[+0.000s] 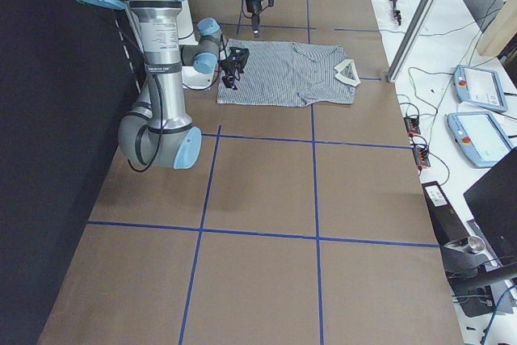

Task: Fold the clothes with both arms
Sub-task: 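Move both grippers to the hem corners nearest the robot and grasp them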

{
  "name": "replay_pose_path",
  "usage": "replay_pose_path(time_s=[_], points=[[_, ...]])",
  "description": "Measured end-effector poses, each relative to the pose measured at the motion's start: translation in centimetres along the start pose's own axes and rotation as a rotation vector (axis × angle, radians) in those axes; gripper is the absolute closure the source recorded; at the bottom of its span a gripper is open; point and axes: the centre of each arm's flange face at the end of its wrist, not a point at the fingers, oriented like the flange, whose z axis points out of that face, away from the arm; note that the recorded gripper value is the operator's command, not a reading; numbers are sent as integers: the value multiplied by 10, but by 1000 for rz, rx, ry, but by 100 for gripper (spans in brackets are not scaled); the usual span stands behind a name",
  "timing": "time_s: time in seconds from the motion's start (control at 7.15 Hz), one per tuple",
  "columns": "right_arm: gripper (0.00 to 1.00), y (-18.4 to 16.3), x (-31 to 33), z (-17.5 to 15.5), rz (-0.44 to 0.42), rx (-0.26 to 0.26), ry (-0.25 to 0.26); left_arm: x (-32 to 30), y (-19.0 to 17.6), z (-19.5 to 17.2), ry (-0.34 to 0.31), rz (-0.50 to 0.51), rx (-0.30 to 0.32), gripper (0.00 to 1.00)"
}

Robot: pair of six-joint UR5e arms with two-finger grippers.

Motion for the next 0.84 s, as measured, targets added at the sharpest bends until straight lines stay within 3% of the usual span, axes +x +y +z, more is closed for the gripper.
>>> replay_pose_path(time_s=[0.42, 0.84], points=[[0, 6, 1, 0, -4, 7, -2, -27, 66, 23, -74, -67, -47, 31], [0, 7, 1, 0, -5, 12, -3, -31, 88, 29, -92, -80, -71, 34]])
